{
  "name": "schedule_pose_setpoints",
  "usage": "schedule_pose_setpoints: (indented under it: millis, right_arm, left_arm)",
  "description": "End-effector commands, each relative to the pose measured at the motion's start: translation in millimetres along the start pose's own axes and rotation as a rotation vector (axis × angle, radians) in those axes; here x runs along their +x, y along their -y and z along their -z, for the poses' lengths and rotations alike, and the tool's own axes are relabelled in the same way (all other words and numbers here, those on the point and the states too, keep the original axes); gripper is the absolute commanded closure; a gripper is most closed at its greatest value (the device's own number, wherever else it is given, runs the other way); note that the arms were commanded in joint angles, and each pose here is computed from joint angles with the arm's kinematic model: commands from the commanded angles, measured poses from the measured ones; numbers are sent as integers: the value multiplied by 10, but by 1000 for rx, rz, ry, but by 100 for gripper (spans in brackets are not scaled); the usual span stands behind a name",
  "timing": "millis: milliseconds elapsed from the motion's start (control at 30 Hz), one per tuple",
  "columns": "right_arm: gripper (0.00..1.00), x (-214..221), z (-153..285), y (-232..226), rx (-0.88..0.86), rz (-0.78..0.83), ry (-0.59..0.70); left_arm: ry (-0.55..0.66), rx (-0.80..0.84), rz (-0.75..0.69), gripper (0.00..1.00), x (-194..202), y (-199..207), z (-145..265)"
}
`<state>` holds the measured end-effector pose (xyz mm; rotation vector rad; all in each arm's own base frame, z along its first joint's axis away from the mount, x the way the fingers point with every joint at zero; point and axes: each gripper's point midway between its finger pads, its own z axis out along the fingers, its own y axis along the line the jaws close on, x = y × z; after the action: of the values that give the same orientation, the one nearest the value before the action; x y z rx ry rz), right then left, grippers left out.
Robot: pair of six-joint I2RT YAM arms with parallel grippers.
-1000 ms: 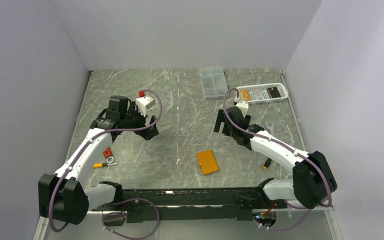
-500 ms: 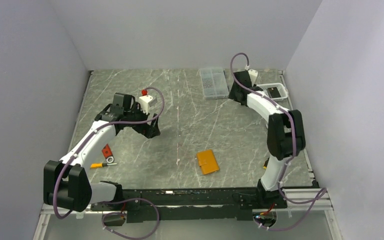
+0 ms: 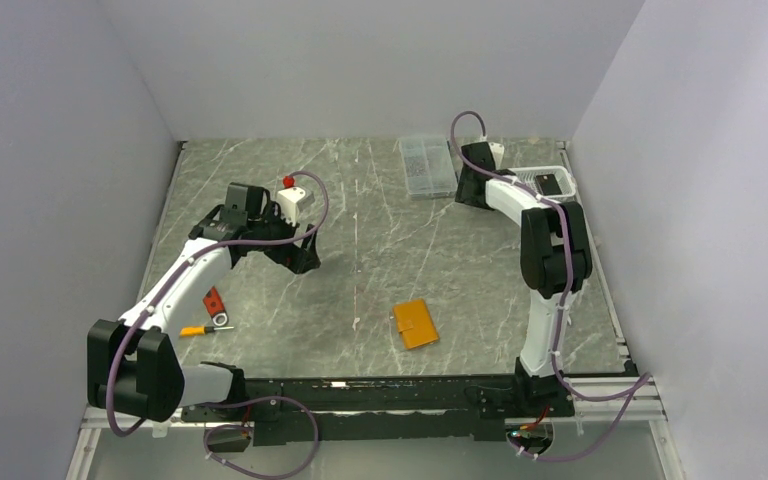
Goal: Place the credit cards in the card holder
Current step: Move the storage box to the center of the board.
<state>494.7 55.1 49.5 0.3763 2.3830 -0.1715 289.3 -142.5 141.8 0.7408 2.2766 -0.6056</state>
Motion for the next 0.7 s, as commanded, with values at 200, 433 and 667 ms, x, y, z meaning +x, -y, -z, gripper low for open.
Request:
schedule_pose_setpoints:
  millis: [200,433,667]
  right_arm:
    - [48,-617,160,-102,-75,-13,97]
    - [50,-749,-4,-90,-59,-21,107]
    - [53,-584,-216,-81,-42,-17,65]
  left_arm:
    - [10,4,-24,1,-51,-21,-25]
    - [-1,-13,-36,1,-11,-58,-33]
    - [2,-27,-39,1,-16,-75,-10]
